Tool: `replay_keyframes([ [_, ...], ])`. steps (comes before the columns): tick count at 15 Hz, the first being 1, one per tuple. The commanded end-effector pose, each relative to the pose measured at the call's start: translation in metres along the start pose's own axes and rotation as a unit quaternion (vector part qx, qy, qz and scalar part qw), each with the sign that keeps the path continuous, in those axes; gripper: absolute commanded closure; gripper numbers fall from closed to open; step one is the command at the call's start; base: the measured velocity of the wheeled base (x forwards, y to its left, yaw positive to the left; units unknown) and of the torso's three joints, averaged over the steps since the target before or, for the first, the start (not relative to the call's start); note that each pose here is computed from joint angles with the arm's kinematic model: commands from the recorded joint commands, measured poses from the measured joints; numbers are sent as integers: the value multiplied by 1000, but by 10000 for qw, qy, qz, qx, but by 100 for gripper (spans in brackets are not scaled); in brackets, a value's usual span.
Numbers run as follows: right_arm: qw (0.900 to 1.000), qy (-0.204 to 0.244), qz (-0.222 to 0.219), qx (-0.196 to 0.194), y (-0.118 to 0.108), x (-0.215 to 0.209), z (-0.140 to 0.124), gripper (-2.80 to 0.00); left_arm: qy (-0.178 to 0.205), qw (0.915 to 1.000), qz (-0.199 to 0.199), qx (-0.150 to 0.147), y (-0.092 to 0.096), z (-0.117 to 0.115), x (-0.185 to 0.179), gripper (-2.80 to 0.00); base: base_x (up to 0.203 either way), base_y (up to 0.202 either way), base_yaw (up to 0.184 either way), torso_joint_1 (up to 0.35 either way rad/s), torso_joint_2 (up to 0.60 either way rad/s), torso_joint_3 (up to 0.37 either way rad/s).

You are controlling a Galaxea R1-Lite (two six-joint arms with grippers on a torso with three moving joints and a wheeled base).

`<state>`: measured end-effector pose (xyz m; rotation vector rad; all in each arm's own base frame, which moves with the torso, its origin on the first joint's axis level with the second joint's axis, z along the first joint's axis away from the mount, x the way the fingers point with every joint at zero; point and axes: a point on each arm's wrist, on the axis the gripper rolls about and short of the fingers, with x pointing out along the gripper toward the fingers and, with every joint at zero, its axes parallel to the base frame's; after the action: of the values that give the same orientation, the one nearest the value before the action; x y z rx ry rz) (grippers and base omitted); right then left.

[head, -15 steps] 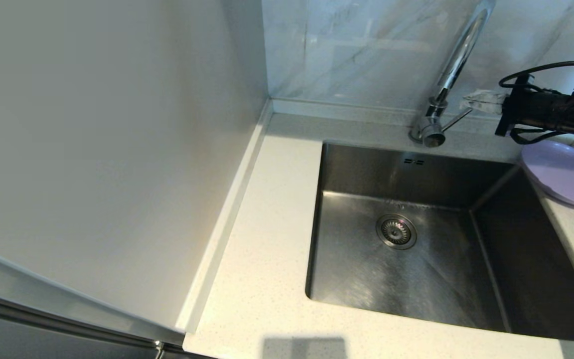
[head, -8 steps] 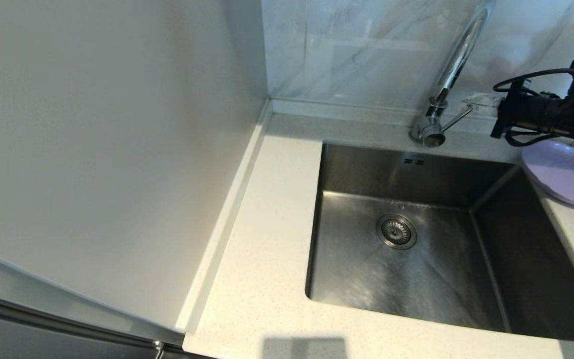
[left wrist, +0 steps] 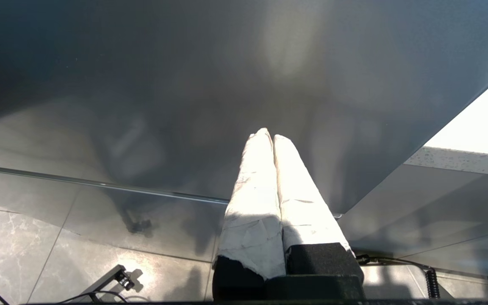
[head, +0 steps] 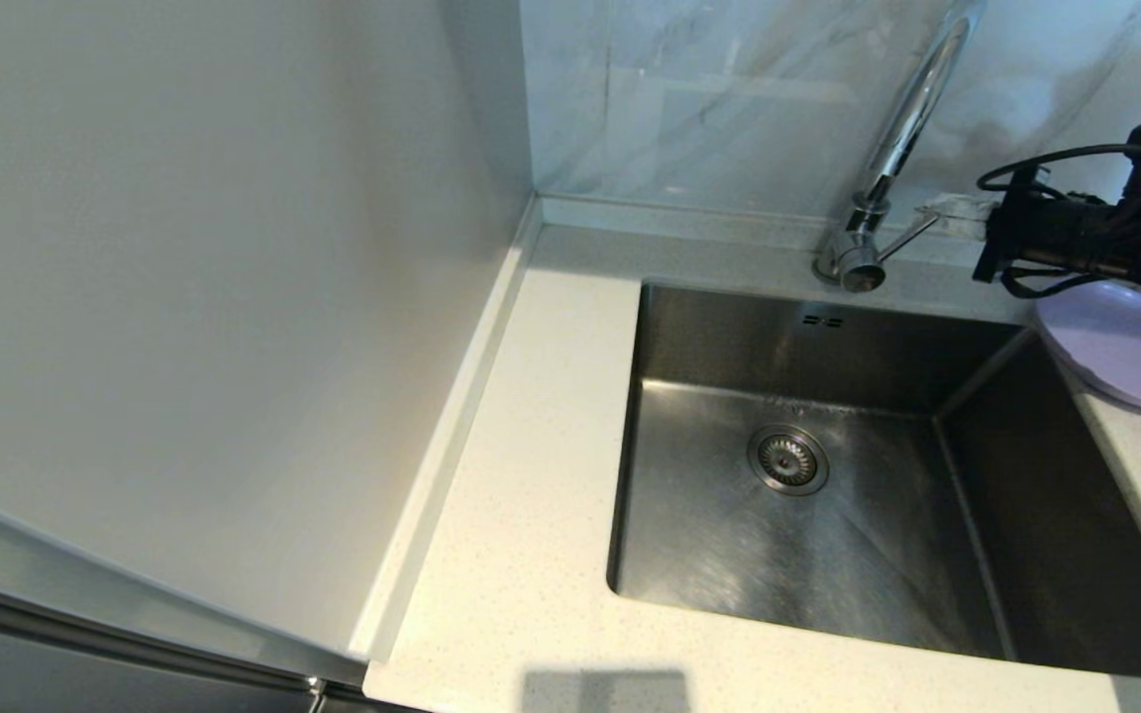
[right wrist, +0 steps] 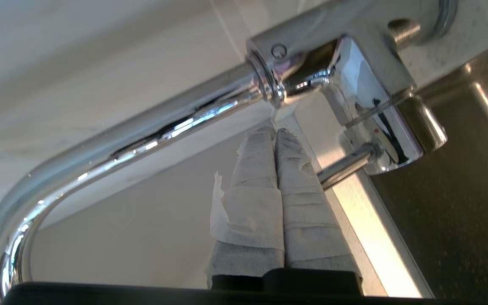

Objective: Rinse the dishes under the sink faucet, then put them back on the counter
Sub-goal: Turn on the faucet

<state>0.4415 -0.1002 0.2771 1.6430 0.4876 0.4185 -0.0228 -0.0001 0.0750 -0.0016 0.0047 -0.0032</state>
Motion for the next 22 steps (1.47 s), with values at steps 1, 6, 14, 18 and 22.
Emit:
replay_keyframes([
  [1, 9998, 160, -27, 62, 0, -3, 1, 0, 0, 10000, 1, 0, 0, 0, 0, 0, 0, 0, 0, 0, 0, 0],
  [6, 9989, 455, -77, 87, 0, -9, 2, 0, 0, 10000, 1, 0, 0, 0, 0, 0, 0, 0, 0, 0, 0, 0],
  [14, 9961, 829, -209, 204, -7, -14, 4, 0, 0, 10000, -5, 0, 0, 0, 0, 0, 0, 0, 0, 0, 0, 0],
  [18, 9955, 885, -236, 239, -9, -17, 6, 0, 0, 10000, 1, 0, 0, 0, 0, 0, 0, 0, 0, 0, 0, 0],
  [22, 9959, 851, -220, 199, -8, -17, 5, 0, 0, 10000, 1, 0, 0, 0, 0, 0, 0, 0, 0, 0, 0, 0],
])
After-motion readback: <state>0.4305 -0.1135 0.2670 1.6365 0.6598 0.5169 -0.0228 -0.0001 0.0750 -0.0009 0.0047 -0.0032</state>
